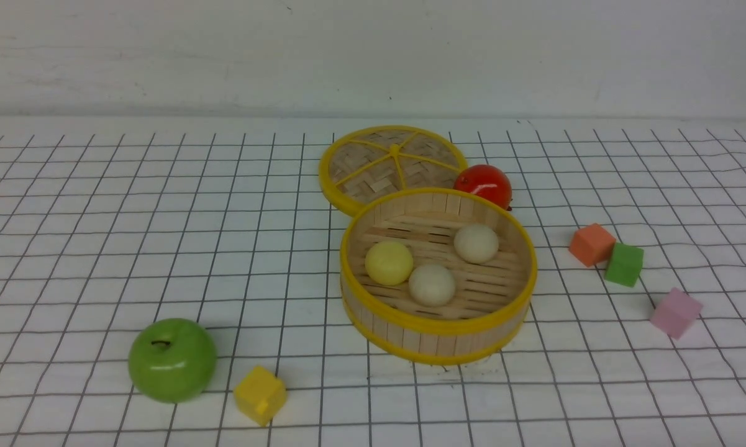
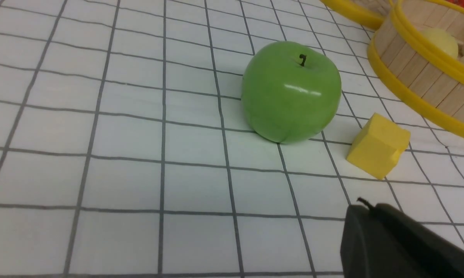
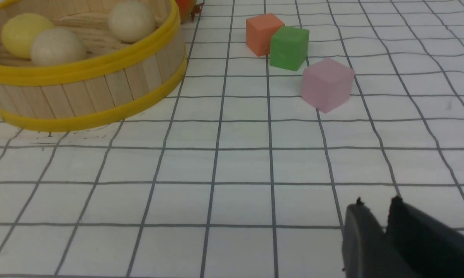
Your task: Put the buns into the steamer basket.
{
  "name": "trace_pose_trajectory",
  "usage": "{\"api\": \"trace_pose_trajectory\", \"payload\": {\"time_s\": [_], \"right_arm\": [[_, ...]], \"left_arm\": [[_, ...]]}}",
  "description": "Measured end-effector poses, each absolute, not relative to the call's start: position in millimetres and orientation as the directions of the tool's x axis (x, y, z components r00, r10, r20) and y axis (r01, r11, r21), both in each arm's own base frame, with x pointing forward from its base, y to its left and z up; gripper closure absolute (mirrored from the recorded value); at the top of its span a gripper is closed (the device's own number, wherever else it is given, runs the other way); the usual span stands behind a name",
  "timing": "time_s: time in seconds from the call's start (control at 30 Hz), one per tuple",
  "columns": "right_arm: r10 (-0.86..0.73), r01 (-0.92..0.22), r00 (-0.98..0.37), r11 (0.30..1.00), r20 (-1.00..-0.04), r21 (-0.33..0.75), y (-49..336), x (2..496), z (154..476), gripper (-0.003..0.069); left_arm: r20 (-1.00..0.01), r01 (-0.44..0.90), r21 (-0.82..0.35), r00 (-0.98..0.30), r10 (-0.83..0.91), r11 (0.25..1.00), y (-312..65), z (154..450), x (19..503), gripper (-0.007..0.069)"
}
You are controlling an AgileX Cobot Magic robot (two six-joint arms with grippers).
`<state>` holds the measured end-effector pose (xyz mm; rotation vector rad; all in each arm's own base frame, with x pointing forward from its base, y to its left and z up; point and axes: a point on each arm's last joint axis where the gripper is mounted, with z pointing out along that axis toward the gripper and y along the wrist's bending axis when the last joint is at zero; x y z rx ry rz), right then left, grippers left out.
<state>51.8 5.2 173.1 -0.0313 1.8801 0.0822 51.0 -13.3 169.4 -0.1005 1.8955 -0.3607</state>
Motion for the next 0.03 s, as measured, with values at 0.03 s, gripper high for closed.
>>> {"api": "trace_pose_trajectory", "payload": {"time_s": [0.03], "right_arm": [[0.020, -0.063, -0.306, 0.997, -0.952, 0.041, 5.2, 51.8, 173.1, 0.0552]], "left_arm": [[-0.905, 0.106, -0.297, -0.350, -0.244, 0.949, -13.3, 169.4, 51.0, 0.0627]]}}
